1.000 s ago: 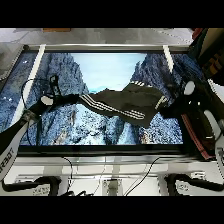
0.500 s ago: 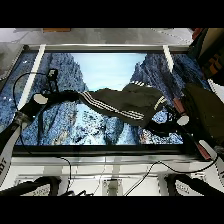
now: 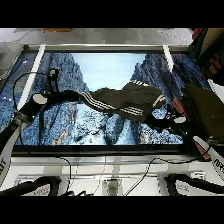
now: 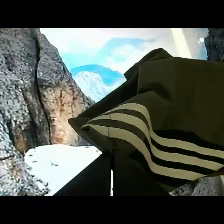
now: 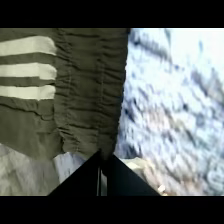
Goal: Fold the clothes and pants, and hang the long-sleeved shirts on hangers.
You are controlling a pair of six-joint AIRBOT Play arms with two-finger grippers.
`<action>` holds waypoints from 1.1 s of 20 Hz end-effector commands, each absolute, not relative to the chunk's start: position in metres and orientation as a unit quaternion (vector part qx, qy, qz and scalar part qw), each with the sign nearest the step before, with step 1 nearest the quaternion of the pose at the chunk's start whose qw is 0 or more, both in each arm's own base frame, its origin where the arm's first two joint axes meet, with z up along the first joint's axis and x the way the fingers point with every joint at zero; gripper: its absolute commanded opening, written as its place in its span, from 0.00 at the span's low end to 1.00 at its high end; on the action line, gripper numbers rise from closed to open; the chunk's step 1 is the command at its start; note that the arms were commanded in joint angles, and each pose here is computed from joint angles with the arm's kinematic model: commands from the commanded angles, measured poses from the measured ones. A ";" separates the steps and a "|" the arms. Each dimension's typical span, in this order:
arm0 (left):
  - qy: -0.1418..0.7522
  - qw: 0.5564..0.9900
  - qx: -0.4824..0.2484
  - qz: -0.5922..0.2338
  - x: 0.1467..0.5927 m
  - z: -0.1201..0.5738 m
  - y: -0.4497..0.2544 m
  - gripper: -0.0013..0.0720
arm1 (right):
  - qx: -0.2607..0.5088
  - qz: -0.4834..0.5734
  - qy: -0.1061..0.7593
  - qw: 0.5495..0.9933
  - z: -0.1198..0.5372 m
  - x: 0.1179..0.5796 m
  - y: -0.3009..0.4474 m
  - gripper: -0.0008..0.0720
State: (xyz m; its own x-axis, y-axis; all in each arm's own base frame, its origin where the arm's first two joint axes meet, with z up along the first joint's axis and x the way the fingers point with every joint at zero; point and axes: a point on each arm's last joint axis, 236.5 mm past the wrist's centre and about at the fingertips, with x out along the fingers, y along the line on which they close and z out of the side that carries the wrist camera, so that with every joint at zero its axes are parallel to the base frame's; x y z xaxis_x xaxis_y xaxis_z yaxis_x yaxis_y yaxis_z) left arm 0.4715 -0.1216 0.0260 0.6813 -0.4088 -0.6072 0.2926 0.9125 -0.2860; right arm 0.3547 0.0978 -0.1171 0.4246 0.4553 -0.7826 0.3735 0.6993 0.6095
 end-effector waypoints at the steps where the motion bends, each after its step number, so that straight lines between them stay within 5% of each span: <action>1: 0.344 0.916 -0.076 -0.192 0.471 0.032 -0.120 0.03 | 0.375 0.078 0.497 0.779 -0.079 0.389 0.106 0.03; 7: 0.217 0.964 0.026 -0.149 0.472 0.131 -0.082 0.03 | 0.283 0.201 0.386 0.855 0.068 0.428 0.122 0.03; 11: 0.026 0.995 0.042 -0.086 0.440 0.274 -0.053 0.03 | 0.185 0.244 0.262 0.915 0.203 0.408 0.119 0.03; 16: -0.151 0.986 0.040 -0.059 0.338 0.405 -0.037 0.03 | 0.133 0.273 0.095 0.948 0.355 0.315 0.124 0.03; 22: -0.295 0.953 0.048 -0.048 0.205 0.486 -0.029 0.02 | 0.184 0.305 0.003 0.934 0.434 0.198 0.135 0.03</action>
